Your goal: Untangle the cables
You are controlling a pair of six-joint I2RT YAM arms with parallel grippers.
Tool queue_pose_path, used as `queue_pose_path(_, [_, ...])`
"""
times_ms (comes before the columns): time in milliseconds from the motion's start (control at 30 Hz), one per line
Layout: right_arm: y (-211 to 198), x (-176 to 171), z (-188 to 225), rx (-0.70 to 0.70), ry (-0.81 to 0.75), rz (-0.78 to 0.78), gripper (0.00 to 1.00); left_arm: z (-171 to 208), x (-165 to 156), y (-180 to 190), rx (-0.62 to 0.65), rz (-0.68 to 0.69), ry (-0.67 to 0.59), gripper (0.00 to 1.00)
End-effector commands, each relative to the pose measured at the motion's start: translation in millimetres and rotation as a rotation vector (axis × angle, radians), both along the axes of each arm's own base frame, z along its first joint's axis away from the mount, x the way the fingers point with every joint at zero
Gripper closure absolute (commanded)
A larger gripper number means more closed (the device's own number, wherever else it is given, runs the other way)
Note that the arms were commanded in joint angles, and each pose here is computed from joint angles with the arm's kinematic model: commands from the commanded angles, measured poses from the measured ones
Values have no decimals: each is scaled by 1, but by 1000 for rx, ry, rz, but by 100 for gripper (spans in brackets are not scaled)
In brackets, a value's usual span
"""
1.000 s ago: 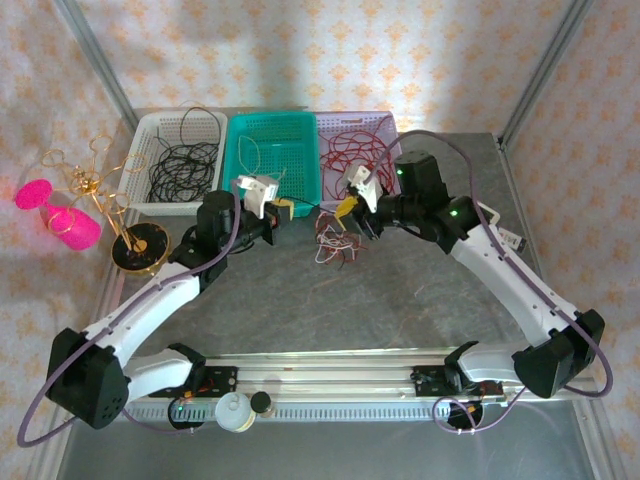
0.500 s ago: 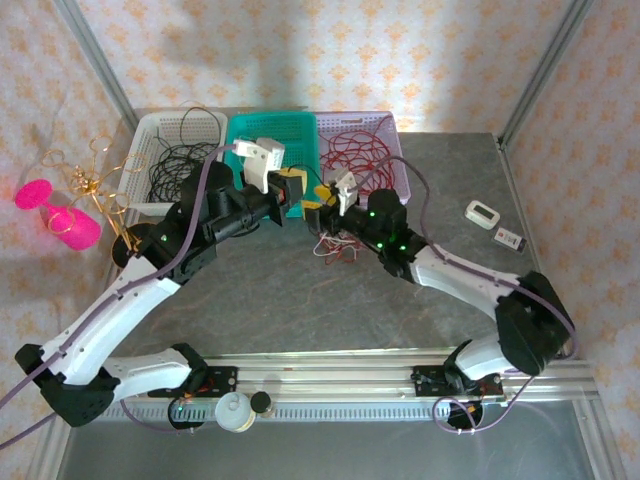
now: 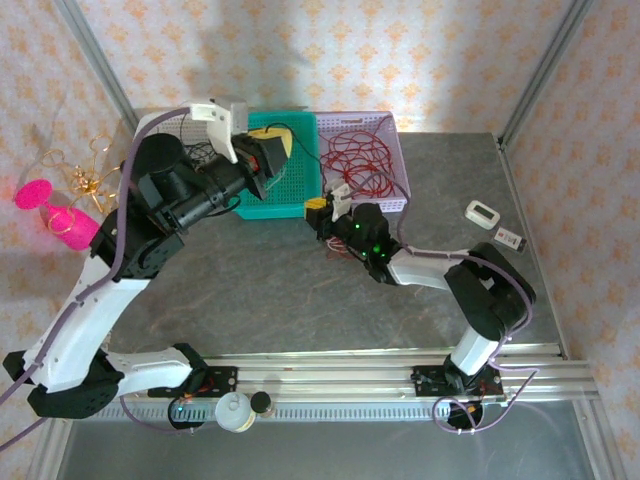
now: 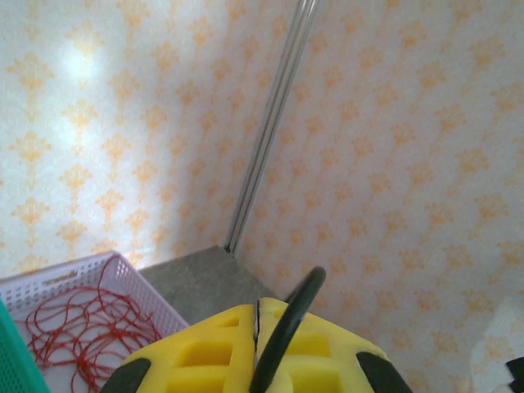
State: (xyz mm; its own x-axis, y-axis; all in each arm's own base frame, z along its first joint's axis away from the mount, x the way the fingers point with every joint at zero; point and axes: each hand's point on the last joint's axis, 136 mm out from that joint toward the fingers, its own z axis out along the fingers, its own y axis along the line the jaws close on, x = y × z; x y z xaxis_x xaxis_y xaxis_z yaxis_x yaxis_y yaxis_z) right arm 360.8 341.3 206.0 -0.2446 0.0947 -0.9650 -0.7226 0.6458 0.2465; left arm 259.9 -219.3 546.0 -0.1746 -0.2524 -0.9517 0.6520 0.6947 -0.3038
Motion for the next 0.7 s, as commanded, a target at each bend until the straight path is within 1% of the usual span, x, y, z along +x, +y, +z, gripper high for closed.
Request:
queue_pose_path(0, [0, -9, -3, 16, 5, 25, 93, 20, -8, 9, -29, 26, -48, 100])
queue_pose_path(133, [-5, -16, -14, -10, 43, 31, 100, 32, -10, 34, -18, 136, -115, 100])
queue_pose_path(300, [-9, -23, -26, -6, 145, 32, 100, 50, 1, 79, 51, 396, -191, 100])
queue_pose_path(400, [-12, -26, -29, 35, 227, 13, 100, 60, 12, 95, 112, 527, -222, 100])
queue_pose_path(500, [-20, -26, -29, 97, 309, -41, 100, 67, 24, 106, 151, 642, -256, 100])
queue_pose_path(600, [-28, -26, -33, 156, 405, -95, 100, 73, 36, 111, 173, 704, -277, 100])
queue_pose_path(667, [-30, -26, -44, 171, 503, -135, 100, 79, 39, 111, 168, 705, -301, 100])
